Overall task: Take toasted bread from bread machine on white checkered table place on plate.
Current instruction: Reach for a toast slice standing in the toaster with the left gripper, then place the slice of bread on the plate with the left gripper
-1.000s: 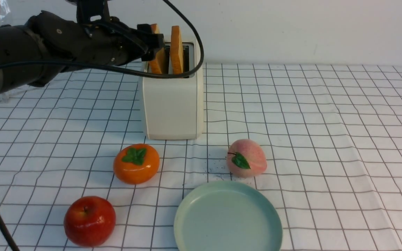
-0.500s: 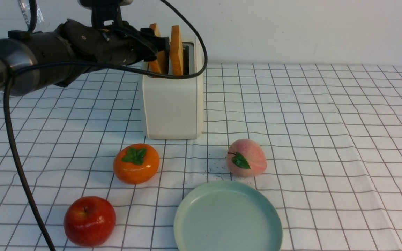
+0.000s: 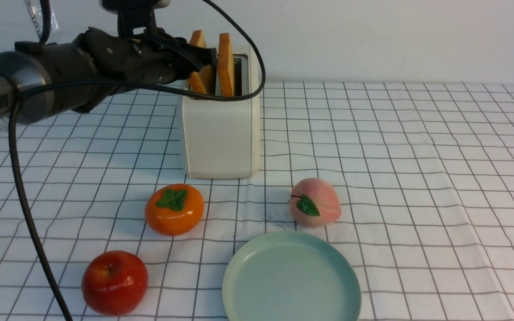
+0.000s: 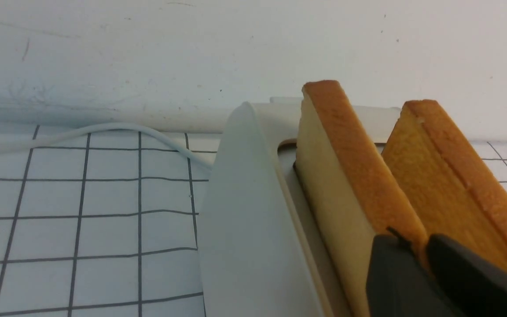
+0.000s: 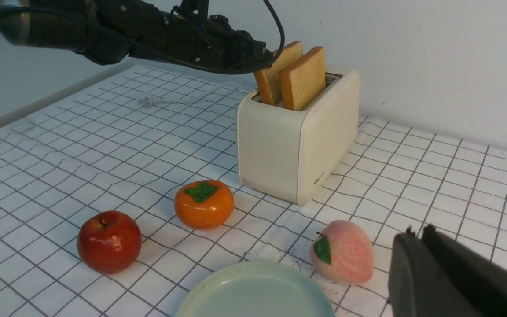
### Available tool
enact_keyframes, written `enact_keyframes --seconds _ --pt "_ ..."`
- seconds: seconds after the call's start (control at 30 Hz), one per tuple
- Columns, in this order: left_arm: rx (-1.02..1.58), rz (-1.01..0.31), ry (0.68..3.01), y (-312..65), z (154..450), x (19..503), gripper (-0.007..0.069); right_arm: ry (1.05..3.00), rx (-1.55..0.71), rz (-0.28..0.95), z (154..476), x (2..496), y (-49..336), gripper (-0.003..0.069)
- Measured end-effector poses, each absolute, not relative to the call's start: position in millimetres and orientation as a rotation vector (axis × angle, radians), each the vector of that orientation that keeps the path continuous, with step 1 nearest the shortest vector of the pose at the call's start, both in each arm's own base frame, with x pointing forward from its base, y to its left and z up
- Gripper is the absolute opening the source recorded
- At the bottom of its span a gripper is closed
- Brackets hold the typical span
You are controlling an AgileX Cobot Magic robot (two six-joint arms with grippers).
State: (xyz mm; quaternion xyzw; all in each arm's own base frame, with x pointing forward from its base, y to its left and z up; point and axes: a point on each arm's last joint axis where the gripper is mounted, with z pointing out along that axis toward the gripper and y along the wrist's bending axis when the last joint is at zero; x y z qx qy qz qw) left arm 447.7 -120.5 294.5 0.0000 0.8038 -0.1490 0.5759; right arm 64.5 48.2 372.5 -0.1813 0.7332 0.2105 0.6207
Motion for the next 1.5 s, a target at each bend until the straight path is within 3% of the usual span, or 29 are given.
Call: enact_keyframes --seconds 0.23,0.53,0.97,1.17,1.27,1.4,1.5 --pt "-0.001 -0.35 1.876 -120.2 297.1 446.7 0.0053 1.685 -0.417 0.484 372.5 64.5 48.2 0.0032" --pt "-0.006 -0.359 1.785 -115.4 335.2 431.8 0.0053 1.685 -0.417 0.484 372.5 64.5 48.2 0.0039" --pt "0.128 -0.424 1.621 -105.8 439.5 358.8 0.0053 1.685 -0.417 0.484 372.5 64.5 48.2 0.0049" --pt "0.358 -0.578 1.73 -109.0 473.3 289.2 0.0053 1.692 -0.424 0.489 371.8 64.1 48.7 0.005" --pt "0.434 -0.685 1.857 -112.3 470.1 265.0 0.0053 1.702 -0.436 0.497 370.8 63.3 49.5 0.0051" --pt "0.477 -0.841 2.05 -119.6 441.6 253.2 0.0053 1.721 -0.459 0.512 368.8 61.9 51.1 0.0051" --pt "0.45 -1.023 2.233 -128.0 384.4 251.2 0.0053 1.749 -0.492 0.533 366.0 59.6 53.2 0.0051"
